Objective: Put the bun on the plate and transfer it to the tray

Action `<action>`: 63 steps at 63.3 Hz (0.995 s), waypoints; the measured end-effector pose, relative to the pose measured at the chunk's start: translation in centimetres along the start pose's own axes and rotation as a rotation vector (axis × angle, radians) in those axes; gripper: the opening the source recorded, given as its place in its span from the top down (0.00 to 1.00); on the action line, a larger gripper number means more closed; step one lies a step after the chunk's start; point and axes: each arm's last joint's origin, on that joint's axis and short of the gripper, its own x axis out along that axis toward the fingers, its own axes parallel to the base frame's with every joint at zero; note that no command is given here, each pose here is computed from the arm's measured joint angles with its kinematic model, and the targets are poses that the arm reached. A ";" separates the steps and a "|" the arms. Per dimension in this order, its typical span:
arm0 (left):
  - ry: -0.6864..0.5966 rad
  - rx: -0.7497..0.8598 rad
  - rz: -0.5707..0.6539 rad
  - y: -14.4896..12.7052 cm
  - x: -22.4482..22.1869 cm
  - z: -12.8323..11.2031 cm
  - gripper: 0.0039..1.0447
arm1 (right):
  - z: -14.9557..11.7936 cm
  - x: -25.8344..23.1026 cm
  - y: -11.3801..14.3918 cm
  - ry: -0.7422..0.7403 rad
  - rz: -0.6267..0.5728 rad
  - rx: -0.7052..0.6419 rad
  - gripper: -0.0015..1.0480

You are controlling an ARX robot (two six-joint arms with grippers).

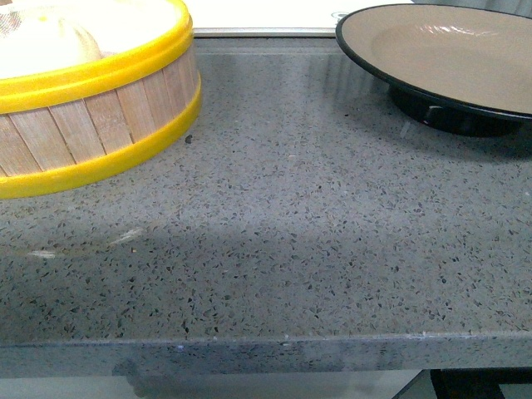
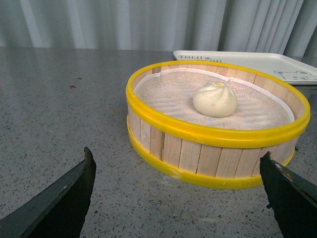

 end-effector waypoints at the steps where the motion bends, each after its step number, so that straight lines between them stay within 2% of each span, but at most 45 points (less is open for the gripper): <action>1: 0.000 0.000 0.000 0.0 0.0 0.0 0.06 | 0.0 0.0 0.0 0.000 0.000 0.000 0.09; 63: 0.000 0.000 0.000 0.0 0.0 0.0 0.06 | 0.0 0.0 0.0 0.000 0.000 0.000 0.09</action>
